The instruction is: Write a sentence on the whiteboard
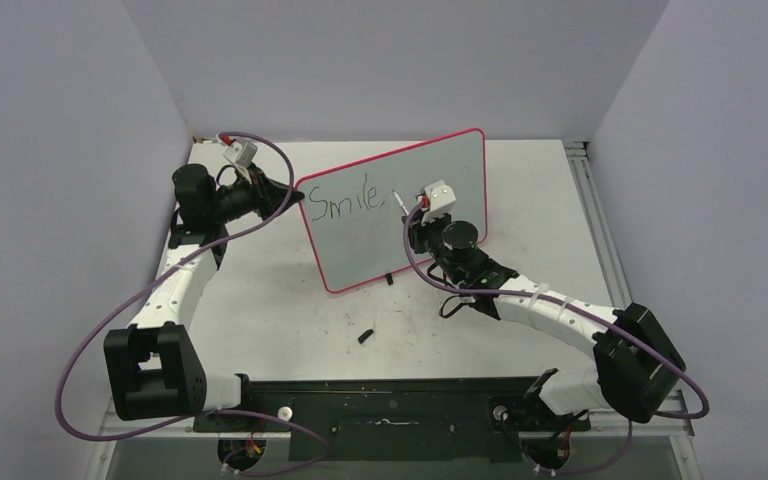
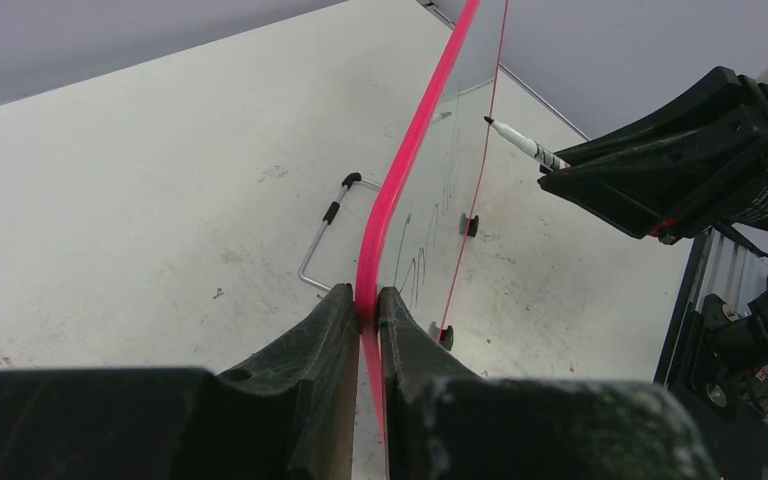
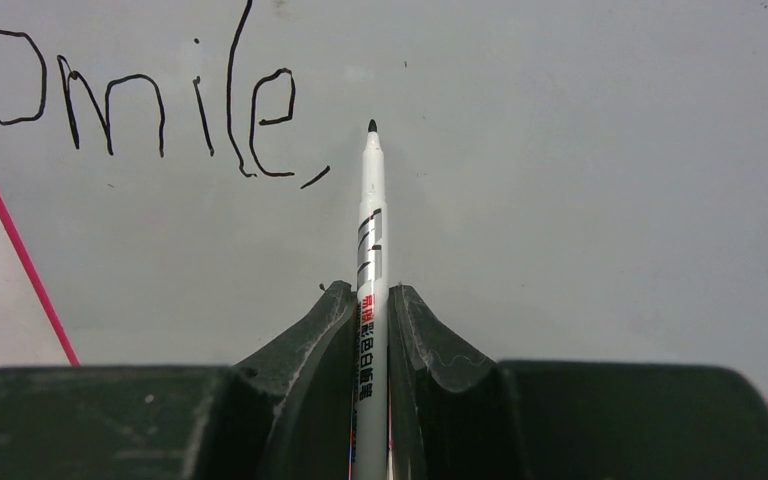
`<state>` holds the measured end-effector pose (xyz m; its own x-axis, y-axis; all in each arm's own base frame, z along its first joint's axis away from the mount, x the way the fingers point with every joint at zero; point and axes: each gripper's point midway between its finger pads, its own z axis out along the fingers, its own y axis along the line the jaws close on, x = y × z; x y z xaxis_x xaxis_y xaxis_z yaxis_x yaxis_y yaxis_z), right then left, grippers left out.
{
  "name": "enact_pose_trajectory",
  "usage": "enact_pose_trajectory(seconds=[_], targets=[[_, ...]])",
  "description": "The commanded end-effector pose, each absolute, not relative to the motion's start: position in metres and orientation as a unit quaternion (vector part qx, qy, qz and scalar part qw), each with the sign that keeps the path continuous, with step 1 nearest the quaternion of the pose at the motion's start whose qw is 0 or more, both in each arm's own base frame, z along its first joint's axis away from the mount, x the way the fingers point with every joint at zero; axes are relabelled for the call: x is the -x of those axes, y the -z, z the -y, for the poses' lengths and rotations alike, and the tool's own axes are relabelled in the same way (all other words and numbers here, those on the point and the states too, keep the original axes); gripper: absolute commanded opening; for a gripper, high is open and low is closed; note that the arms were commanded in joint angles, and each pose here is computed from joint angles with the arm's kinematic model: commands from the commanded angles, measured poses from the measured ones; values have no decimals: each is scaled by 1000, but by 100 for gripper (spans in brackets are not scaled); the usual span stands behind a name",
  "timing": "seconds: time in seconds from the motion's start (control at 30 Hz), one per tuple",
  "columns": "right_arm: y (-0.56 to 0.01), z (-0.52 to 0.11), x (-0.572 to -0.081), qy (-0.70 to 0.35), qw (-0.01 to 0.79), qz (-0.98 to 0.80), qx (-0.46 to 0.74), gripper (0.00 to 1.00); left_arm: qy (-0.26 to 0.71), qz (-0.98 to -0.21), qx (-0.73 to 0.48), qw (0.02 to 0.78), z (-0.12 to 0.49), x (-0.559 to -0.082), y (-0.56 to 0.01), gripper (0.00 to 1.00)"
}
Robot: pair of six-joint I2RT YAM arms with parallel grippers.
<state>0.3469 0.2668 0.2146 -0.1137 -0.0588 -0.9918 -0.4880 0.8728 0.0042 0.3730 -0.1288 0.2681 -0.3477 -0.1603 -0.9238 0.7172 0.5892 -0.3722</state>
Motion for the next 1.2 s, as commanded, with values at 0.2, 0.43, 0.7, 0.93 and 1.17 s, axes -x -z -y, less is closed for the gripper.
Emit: enact_pose_trajectory(seconds=[0.2, 0.43, 0.7, 0.93, 1.17], targets=[[-230, -273, -363, -167, 663, -710, 170, 5, 400, -703, -210, 549, 128, -369, -276, 0], [-227, -277, -366, -163, 658, -713, 179, 5, 401, -702, -211, 549, 128, -369, -277, 0], [-213, -285, -356, -170, 641, -722, 197, 5, 401, -702, -212, 550, 128, -369, -278, 0], [-195, -283, -347, -157, 628, -736, 197, 5, 401, -701, -212, 550, 128, -369, -278, 0], [-194, -269, -349, -135, 632, -744, 168, 5, 402, -701, -212, 550, 128, -368, -278, 0]])
